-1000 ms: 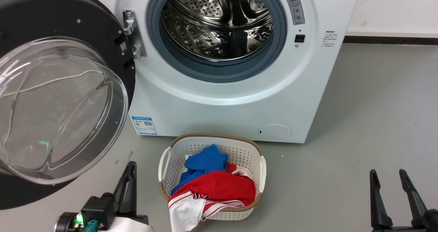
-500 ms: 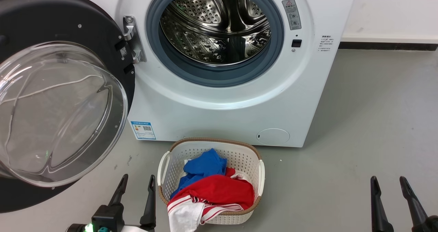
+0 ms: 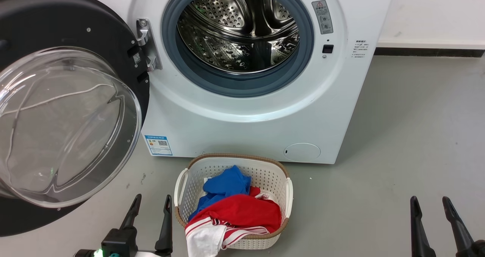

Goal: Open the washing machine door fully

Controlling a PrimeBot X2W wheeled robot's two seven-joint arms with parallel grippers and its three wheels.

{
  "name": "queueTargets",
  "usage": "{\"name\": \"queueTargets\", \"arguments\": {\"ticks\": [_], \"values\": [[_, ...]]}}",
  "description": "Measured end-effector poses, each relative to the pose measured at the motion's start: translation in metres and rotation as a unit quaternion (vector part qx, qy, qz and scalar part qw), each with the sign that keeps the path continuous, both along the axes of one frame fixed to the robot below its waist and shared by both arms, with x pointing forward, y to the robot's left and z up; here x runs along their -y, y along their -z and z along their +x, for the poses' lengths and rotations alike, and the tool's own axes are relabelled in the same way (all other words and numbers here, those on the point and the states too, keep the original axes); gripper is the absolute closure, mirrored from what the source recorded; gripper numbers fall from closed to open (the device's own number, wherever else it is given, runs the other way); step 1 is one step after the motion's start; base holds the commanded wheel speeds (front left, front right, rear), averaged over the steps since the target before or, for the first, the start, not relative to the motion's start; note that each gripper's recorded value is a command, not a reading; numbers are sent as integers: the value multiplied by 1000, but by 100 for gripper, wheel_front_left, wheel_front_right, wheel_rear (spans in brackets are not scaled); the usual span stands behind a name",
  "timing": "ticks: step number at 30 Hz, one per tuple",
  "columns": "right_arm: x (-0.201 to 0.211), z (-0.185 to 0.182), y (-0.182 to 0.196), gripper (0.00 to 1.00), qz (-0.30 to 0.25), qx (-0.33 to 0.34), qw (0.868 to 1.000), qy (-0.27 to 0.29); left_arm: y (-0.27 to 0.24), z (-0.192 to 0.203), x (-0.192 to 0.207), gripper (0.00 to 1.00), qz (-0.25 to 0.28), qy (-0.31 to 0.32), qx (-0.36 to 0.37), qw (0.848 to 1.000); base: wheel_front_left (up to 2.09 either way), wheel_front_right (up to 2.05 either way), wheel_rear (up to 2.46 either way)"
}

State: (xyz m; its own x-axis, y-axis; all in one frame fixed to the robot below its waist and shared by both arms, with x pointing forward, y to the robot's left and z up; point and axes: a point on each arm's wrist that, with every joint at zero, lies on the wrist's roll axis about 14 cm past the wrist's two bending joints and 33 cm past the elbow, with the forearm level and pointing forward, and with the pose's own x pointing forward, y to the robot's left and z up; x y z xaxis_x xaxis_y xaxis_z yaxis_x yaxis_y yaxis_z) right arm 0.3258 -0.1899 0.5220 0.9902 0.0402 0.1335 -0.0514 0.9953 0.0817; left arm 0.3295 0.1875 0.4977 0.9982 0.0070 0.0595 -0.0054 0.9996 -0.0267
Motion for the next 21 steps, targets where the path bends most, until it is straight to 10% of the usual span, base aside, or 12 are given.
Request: {"name": "queueTargets", "arguments": {"ticks": [6, 7, 21], "values": [[0, 0, 0, 0, 0, 0, 1000, 0, 0, 0, 1, 0, 2, 1, -1, 1000, 0, 0, 0], [0, 0, 0, 100, 0, 0, 1000, 0, 0, 0, 1, 100, 3, 1, -1, 1000, 0, 0, 0], [3, -1, 27, 100, 84, -49, 995, 10, 32, -7, -7, 100, -81, -20, -60, 995, 0, 0, 0]]}}
